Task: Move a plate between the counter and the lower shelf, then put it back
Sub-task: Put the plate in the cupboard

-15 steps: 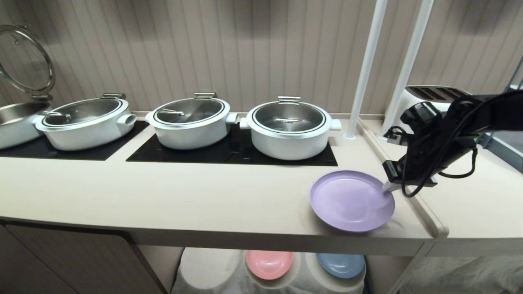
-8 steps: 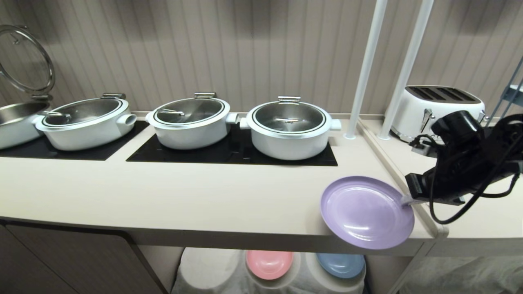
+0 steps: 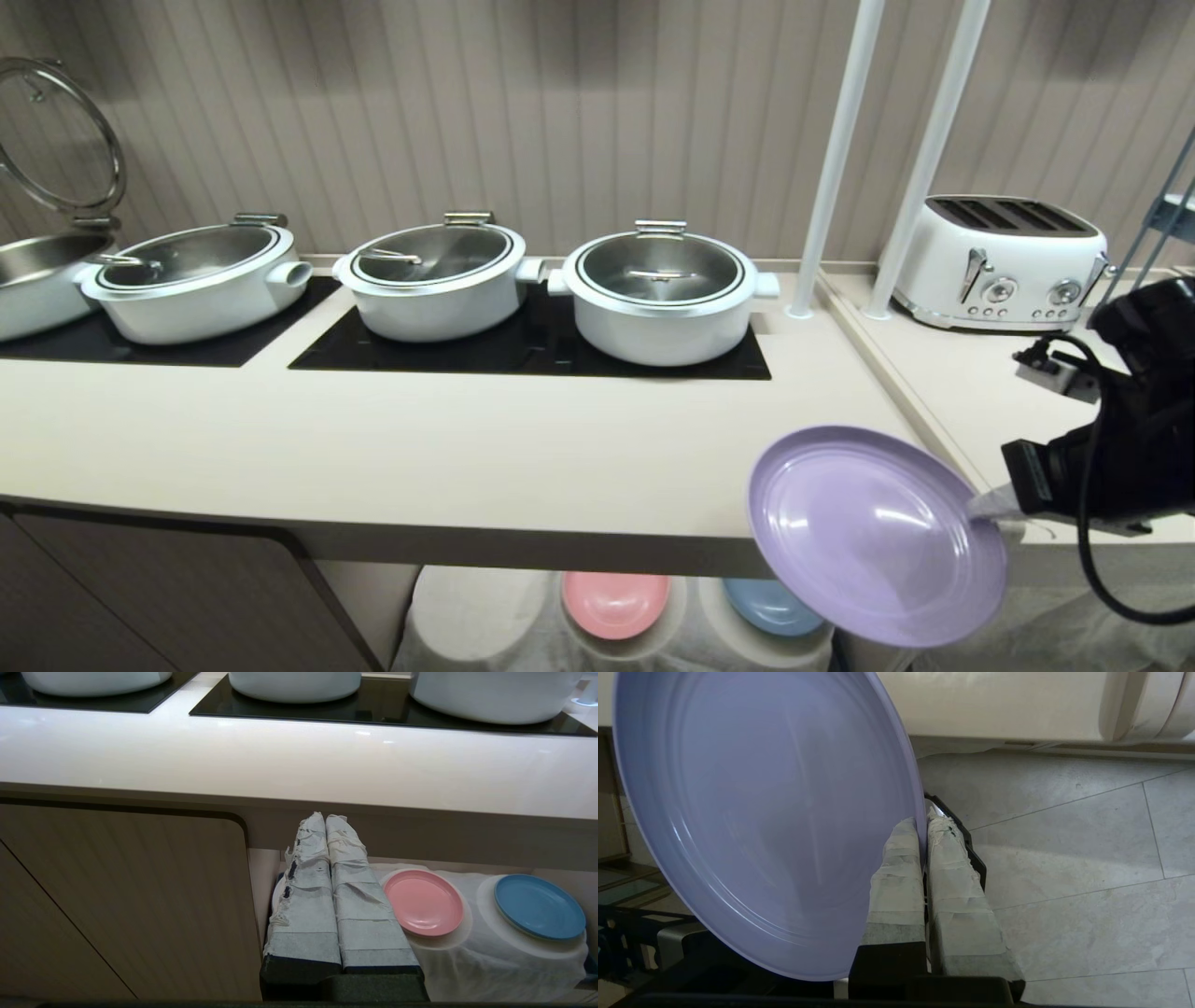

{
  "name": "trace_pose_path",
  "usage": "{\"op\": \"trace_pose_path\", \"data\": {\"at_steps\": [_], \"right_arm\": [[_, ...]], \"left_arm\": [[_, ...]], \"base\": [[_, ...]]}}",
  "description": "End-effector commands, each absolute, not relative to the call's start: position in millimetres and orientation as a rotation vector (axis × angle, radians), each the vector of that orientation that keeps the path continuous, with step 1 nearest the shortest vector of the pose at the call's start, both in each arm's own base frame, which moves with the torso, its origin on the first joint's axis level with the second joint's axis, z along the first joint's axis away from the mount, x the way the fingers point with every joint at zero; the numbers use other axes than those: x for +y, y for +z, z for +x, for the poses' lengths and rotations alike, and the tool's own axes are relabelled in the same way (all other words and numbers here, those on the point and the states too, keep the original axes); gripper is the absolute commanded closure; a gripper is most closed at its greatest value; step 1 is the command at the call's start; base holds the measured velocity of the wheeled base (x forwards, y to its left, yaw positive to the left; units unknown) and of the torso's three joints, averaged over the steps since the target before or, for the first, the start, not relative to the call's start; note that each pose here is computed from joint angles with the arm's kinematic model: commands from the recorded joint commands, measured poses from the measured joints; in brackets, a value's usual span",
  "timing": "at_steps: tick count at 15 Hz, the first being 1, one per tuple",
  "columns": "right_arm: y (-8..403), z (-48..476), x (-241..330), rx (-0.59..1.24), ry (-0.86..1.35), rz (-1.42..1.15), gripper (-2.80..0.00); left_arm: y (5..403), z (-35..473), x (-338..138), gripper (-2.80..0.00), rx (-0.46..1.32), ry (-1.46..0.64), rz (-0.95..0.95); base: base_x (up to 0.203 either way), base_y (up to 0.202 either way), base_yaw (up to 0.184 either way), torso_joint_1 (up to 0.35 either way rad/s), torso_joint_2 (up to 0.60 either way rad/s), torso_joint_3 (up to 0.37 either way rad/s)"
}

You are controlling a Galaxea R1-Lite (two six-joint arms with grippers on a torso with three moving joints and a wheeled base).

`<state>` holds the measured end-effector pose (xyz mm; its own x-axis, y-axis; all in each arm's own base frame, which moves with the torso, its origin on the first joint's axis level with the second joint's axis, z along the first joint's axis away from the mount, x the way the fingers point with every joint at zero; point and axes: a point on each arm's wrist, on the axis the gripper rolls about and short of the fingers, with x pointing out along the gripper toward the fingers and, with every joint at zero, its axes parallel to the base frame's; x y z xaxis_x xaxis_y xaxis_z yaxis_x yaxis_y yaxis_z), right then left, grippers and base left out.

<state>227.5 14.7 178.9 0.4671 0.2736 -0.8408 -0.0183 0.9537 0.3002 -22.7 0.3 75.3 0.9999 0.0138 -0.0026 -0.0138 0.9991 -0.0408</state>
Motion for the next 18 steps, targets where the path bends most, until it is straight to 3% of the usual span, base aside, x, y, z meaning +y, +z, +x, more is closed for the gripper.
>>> {"op": "trace_pose_path", "data": {"at_steps": [1,18], "right_arm": [[183,197,13,1.045,0.189,0.267,0.00],[164,135,8,1.077,0.162,0.283,0.00]], "left_arm": [[75,-23,0,0.00,0.003,0.015,-0.041],[75,-23,0,0.00,0.003,0.015,-0.041]], "base": [[0.000,0.000,0.000,0.000,0.00,0.000],[0.000,0.000,0.000,0.000,0.00,0.000]]}}
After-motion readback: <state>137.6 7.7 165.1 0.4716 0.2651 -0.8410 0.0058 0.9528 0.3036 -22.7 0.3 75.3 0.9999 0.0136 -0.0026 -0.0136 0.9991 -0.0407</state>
